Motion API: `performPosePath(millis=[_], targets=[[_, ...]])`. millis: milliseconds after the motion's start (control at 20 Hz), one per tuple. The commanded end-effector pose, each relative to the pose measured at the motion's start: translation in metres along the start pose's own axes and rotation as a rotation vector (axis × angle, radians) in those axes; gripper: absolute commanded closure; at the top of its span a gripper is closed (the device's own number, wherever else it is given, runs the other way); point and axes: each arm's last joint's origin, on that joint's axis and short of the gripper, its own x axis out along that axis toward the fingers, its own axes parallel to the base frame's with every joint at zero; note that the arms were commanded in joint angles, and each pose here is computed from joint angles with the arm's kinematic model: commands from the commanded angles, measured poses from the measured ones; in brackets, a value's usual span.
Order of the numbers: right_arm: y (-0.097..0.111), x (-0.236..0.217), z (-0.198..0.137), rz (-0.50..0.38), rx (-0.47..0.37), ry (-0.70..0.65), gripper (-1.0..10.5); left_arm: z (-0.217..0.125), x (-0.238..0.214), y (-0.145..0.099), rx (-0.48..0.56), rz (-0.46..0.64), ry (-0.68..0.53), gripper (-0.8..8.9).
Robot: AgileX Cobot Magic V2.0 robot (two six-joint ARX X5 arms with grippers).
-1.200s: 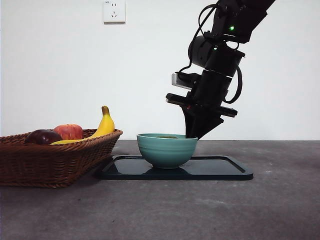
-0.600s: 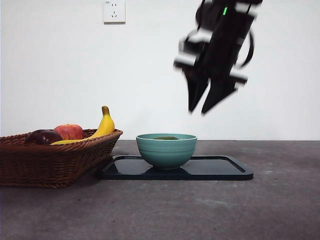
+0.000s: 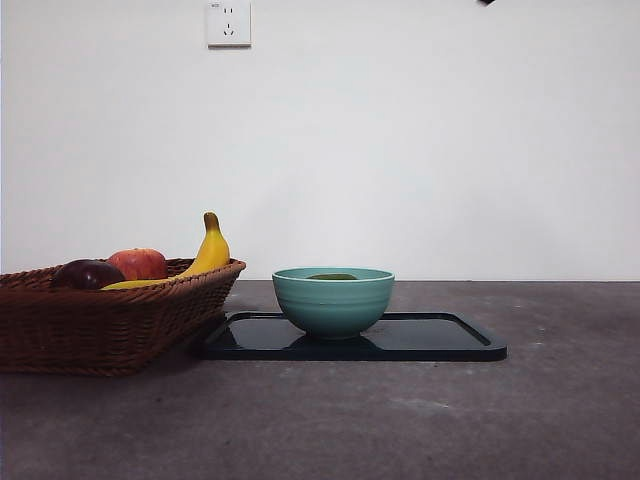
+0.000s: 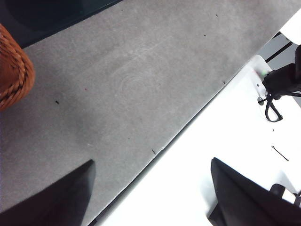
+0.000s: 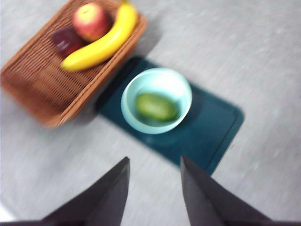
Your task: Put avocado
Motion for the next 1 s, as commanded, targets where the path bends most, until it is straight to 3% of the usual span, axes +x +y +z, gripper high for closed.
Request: performPosePath(millis=[50,150,350,450,950,1000], targets=[[0.011,-0.010,-0.024,0.036,-0.039,0.004,7.7,0.002,0.000,-0.001,0.020,-0.006,-0.004,4.16],[0.018,-0.016,-0.052,0.072,-0.068,0.012,7.7,0.002,0.000,-0.001,0.020,-0.006,-0.004,4.16],[0.028,-0.017,-0.104,0.225,-0.100,0.014,7.7,0.002,0.000,-0.001,0.020,-0.006,-0.004,4.16],[0.028,-0.015,-0.119,0.239,-0.101,0.009,7.7,0.002,0.000,-0.001,0.021,-0.006,-0.005,4.16],[0.027,-0.015,-0.128,0.261,-0.096,-0.003,7.7,0.003,0.000,-0.001,0.023,-0.006,-0.010,4.22],[0.027,-0.015,-0.128,0.261,-0.096,-0.003,7.7,0.003,0.000,-0.001,0.023,-0.006,-0.010,4.81]])
